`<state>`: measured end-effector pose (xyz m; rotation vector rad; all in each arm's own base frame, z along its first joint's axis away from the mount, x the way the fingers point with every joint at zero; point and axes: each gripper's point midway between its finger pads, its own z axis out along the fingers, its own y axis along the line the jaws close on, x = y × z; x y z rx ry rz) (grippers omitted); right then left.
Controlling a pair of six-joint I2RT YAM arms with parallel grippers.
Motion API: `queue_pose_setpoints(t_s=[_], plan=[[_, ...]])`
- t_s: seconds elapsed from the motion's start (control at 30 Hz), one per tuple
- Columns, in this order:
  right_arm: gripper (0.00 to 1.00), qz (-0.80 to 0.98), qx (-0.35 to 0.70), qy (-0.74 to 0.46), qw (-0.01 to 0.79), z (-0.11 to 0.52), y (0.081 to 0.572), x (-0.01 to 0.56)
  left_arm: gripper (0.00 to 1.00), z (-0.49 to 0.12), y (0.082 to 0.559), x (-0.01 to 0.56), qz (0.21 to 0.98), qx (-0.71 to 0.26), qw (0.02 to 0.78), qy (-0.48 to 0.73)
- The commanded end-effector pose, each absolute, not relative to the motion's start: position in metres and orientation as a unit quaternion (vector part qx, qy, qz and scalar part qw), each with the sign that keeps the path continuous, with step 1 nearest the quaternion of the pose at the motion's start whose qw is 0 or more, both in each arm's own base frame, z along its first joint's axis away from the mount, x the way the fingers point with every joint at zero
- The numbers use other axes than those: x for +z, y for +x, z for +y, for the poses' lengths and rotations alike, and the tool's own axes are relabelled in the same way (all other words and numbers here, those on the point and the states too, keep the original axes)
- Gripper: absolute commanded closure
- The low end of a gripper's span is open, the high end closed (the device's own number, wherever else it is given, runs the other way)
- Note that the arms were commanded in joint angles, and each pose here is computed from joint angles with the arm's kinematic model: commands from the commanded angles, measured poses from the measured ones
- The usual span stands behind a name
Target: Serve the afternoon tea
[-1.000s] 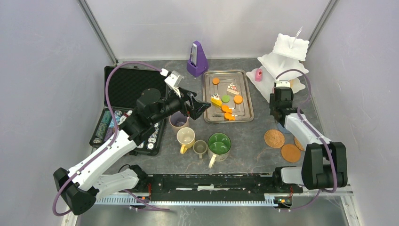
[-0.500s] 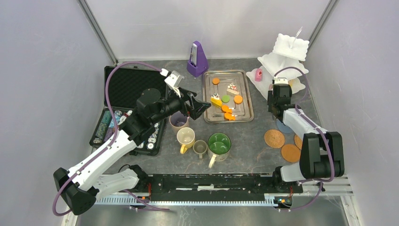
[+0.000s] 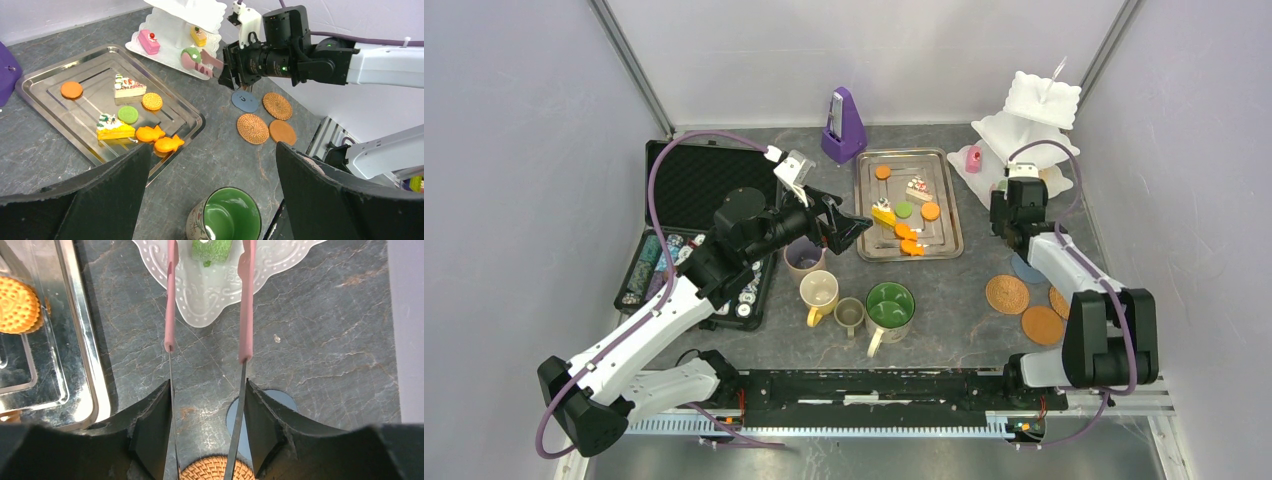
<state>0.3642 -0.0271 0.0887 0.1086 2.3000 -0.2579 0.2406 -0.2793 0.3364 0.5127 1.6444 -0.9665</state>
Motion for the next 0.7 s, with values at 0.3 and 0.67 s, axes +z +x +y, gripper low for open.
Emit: queue_pose_setpoints(t_s=[0.3,0.67], plan=[[0.46,0.881,-0.09,0.036,0.463,-0.025,0.342,0.153,0.0,-0.285,0.238,0.359,0.666,-0.421,0.57,0.232],[0.46,0.852,0.111,-0.178,0.479,0.096,0.327,0.166,0.0,-0.288,0.238,0.356,0.669,-0.425,0.563,0.233]])
